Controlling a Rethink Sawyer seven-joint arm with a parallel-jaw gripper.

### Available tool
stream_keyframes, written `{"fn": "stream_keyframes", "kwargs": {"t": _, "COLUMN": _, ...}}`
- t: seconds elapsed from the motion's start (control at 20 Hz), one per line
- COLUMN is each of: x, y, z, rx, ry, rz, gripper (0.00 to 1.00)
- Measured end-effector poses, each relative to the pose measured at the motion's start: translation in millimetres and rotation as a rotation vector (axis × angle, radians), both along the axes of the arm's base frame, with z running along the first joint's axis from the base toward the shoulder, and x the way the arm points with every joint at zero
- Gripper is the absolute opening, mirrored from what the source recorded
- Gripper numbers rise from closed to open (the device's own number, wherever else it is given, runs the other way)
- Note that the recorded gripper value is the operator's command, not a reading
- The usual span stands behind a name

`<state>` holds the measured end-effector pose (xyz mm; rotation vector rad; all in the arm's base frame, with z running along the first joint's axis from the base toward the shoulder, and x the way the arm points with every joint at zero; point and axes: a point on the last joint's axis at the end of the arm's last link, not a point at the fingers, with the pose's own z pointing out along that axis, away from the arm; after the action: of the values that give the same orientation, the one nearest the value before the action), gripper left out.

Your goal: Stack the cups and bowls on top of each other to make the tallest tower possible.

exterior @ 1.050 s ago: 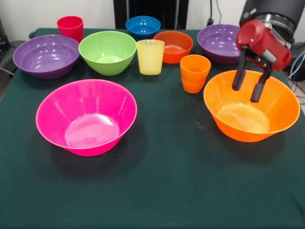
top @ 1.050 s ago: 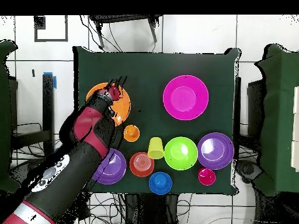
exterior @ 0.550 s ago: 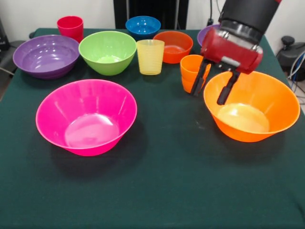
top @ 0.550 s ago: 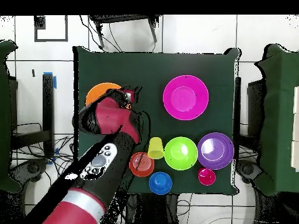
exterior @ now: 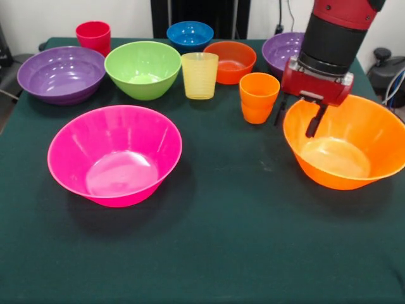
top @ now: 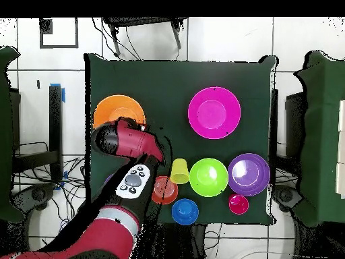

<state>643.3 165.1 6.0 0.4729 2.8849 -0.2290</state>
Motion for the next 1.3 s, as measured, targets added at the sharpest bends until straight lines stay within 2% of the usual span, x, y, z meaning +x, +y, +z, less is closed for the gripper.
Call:
{"fn": "stream_keyframes", "kwargs": {"t": 0.25, "x": -13.8, "y": 28.4, "z": 11.9, "rx": 0.047, "ry": 0.080, "rz": -0.030, "gripper": 1.00}}
{"fn": "stream_keyframes", "kwargs": {"t": 0.35, "x": -17.0, "y": 36.0, "z": 16.0, "rx": 0.055, "ry": 0.095, "rz": -0.031, "gripper": 1.00}}
{"fn": "stream_keyframes", "kwargs": {"t": 0.55, "x": -28.0, "y": 69.2, "z": 36.0, "rx": 0.066, "ry": 0.134, "rz": -0.018, "gripper": 1.00}}
{"fn": "stream_keyframes", "kwargs": {"t": 0.9, "x": -23.3, "y": 102.1, "z": 56.6, "rx": 0.070, "ry": 0.125, "rz": 0.025, "gripper": 1.00}}
{"fn": "stream_keyframes", "kwargs": {"t": 1.3, "x": -3.1, "y": 116.6, "z": 66.4, "rx": 0.078, "ry": 0.082, "rz": 0.052, "gripper": 1.00}}
